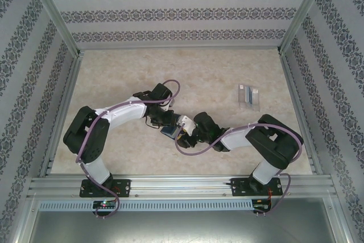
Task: Put the credit cards into the card holder
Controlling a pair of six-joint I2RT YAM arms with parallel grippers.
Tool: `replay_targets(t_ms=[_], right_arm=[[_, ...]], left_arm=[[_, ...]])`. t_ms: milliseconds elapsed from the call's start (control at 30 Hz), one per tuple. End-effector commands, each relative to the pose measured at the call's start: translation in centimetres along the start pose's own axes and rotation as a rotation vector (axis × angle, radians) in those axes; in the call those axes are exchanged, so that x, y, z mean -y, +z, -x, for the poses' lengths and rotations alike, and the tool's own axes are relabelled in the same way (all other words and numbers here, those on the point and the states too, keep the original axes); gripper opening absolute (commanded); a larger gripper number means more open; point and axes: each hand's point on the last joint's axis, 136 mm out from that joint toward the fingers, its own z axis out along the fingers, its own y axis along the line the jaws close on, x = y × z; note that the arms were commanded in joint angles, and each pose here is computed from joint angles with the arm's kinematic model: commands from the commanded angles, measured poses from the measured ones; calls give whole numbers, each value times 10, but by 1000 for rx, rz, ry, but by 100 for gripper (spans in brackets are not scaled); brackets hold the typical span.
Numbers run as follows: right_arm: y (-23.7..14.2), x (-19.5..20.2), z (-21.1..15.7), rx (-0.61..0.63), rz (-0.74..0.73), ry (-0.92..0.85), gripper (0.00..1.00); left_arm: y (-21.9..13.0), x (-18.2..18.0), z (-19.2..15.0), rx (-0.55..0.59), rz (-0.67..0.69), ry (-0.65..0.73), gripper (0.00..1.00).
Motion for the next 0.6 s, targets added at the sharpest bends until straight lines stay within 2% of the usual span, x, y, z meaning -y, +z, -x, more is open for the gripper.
replay_targets(t_ms=[0, 200, 400, 567], right_arm=[[-7, 10, 14, 42, -91, -82, 58], [-24, 12, 11, 63, -101, -122, 58], [-6, 25, -5, 22, -117, -115, 57], [5, 28, 1, 54, -122, -122, 53]], left_arm=[[3, 6, 9, 29, -4, 27, 19], [10, 6, 15, 31, 0, 19, 20], [16, 0, 13, 16, 26, 6, 19], [19, -5, 7, 6, 38, -1, 19]])
